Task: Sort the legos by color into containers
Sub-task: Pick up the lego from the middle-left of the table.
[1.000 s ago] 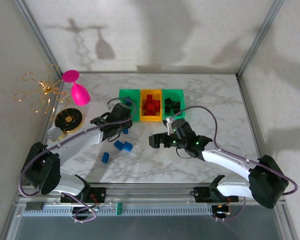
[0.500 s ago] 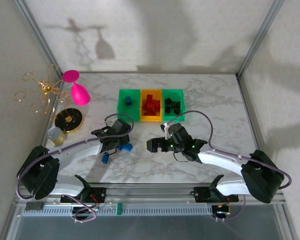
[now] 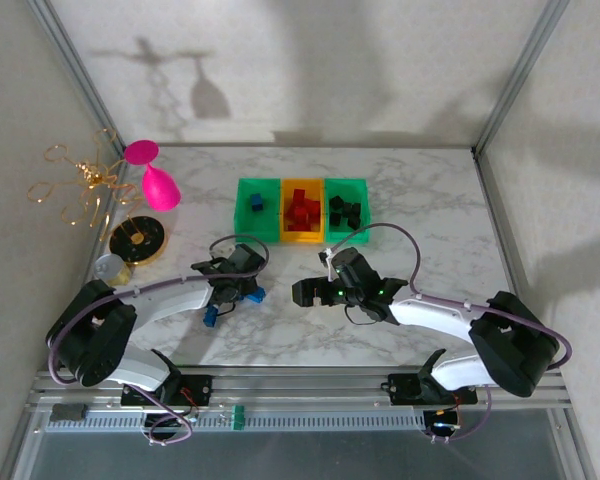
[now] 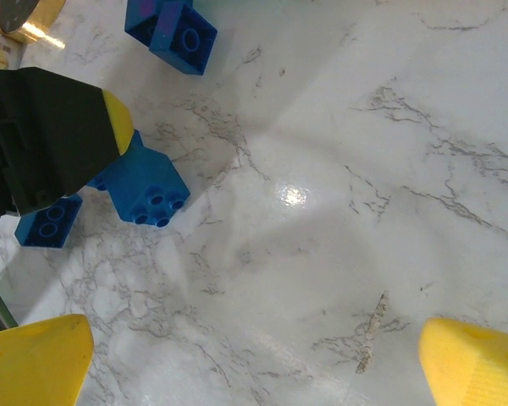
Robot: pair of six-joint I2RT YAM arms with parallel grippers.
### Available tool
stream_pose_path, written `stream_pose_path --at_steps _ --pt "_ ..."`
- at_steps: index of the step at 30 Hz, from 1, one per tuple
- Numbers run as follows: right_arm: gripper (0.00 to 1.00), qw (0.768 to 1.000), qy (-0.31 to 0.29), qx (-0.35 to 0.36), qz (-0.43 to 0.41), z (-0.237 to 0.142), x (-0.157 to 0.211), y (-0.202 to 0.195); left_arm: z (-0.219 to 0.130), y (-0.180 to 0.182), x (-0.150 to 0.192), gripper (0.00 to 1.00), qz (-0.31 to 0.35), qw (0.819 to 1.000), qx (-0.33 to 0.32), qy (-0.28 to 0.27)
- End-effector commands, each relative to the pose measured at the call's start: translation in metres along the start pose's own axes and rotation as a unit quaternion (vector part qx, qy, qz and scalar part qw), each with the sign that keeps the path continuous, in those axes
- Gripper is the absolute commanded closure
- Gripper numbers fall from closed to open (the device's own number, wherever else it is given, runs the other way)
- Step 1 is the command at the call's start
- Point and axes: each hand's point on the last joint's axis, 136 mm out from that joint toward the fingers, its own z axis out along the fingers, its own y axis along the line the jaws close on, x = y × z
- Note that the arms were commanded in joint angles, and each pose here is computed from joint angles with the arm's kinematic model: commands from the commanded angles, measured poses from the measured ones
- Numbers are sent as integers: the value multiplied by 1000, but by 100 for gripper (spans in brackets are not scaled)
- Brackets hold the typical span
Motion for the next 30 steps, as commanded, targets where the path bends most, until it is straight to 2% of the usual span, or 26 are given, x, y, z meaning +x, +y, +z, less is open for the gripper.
stream_pose_path --at_steps 1,9,15,30 --pt "1 1000 -4 2 1 2 0 0 3 21 9 39 0 999 -35 -3" --pt "2 1000 0 2 1 7 -2 2 -1 36 17 43 0 999 -41 1" --pt "1 1000 1 0 1 9 -4 3 -2 29 20 45 -4 1000 -20 7" --pt "1 1000 -13 -11 15 0 -11 8 -9 14 5 65 -5 1000 1 -10"
